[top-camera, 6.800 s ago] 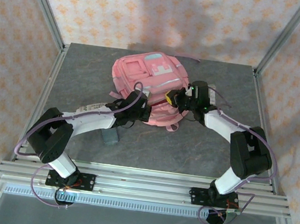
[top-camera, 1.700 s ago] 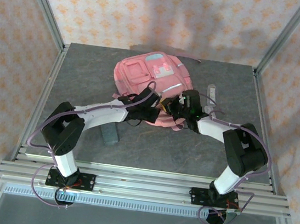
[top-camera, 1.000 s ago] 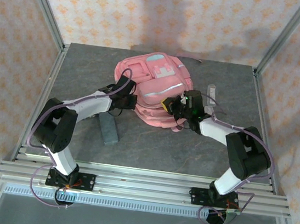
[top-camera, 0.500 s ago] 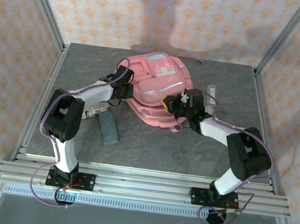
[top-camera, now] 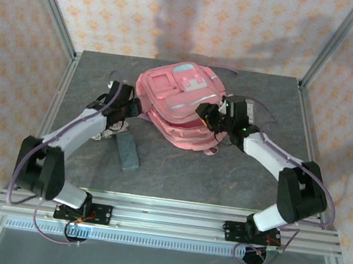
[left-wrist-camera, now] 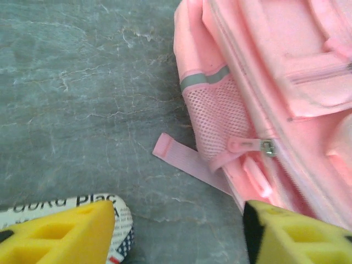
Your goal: Pack the student bag
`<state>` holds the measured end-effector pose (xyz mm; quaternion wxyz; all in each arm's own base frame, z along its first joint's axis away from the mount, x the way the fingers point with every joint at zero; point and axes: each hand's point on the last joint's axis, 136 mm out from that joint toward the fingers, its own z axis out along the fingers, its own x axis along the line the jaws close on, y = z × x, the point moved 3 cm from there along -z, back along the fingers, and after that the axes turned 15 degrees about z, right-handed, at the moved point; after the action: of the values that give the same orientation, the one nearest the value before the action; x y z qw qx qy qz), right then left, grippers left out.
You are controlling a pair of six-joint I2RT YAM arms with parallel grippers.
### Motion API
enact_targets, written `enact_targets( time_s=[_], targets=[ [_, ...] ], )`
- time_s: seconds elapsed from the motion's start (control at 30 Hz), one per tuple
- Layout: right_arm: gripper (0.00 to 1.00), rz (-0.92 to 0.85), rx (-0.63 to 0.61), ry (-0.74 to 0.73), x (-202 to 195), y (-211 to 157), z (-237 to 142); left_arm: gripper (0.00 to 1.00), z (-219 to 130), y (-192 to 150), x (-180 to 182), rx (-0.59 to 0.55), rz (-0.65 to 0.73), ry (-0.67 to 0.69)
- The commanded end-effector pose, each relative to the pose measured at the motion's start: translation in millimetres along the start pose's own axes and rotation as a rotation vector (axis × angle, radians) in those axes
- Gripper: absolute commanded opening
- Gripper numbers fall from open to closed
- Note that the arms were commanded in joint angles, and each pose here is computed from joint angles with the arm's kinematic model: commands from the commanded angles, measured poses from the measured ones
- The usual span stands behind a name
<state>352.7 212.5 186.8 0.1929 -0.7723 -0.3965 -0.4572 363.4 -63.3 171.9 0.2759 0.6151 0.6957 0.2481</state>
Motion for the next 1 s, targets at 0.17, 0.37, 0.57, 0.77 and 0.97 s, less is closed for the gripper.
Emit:
enact_targets(
  time_s=[0.17,0.37,0.57,0.77,0.97],
  targets=[
    [0.8,-0.208,-0.18,-0.27,-45,-1,-70,0.78,-23,-92,27,0.118,-0.176,0.095],
    [1.0,-0.251,-0.166,-0.234,-41,-10,-83,0.8,-18,-128,26,0.176,-0.181,0.119],
    [1.0,-0.228,-0.076,-0.168,-46,-24,-67,0.82,-1,-138,9,0.217,-0.162,0.105],
    [0.96,-0.209,-0.018,-0.149,-53,-38,-53,0.82,17,-139,4,0.246,-0.108,0.167],
    [0.91,-0.23,0.016,-0.16,-56,-50,-47,0.74,36,-150,3,0.314,-0.072,0.208]
  ],
)
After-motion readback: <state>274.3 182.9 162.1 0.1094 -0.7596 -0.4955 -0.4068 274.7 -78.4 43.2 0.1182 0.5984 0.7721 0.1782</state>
